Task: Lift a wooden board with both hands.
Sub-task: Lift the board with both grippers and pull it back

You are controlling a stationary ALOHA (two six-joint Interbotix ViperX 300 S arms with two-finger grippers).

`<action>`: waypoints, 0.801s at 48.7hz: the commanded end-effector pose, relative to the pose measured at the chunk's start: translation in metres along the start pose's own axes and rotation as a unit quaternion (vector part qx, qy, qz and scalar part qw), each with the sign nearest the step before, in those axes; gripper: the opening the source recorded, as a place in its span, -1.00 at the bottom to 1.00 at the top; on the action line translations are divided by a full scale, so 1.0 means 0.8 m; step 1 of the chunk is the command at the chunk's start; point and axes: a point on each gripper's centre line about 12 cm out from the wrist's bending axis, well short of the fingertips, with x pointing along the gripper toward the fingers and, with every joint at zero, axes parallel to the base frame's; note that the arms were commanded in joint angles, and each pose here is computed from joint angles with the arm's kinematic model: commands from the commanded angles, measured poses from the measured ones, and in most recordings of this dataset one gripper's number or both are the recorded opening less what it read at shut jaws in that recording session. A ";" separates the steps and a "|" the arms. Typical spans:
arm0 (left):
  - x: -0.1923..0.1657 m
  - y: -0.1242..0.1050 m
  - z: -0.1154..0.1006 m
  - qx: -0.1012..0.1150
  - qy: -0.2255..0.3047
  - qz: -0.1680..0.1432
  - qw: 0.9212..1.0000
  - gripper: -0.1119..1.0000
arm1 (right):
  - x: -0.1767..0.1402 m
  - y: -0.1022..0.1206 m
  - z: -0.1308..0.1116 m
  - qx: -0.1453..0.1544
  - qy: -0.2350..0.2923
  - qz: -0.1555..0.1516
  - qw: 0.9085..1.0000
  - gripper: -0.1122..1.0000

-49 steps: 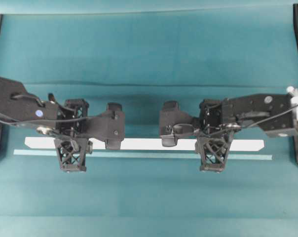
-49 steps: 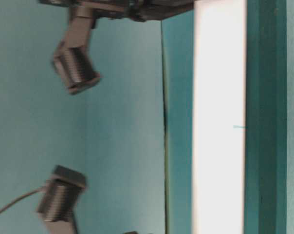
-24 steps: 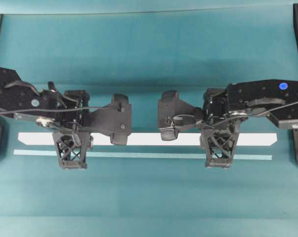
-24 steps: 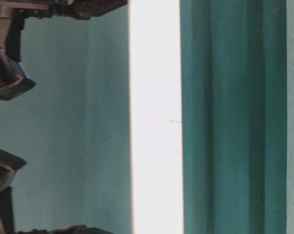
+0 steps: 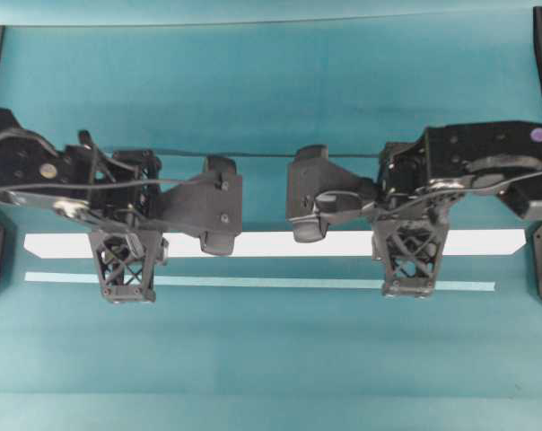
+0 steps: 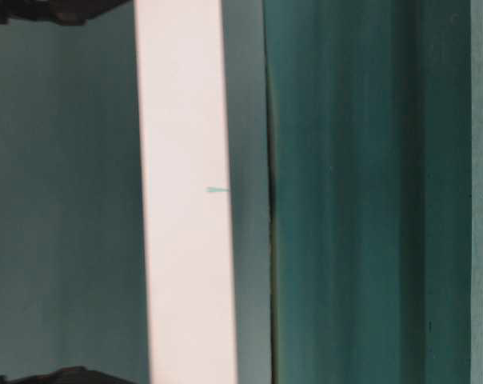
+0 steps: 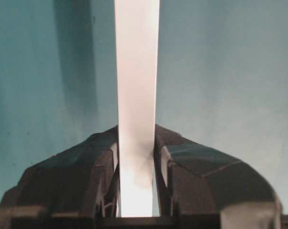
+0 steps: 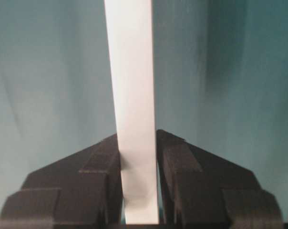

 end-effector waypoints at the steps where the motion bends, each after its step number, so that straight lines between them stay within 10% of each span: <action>1: -0.039 -0.001 0.019 0.001 -0.050 -0.002 0.999 -0.49 | -0.024 0.002 0.010 0.009 -0.034 0.004 0.999 -0.42; 39: -0.097 0.000 0.031 0.003 -0.032 0.001 0.999 -0.49 | -0.076 0.006 0.014 0.020 -0.046 0.005 0.999 -0.42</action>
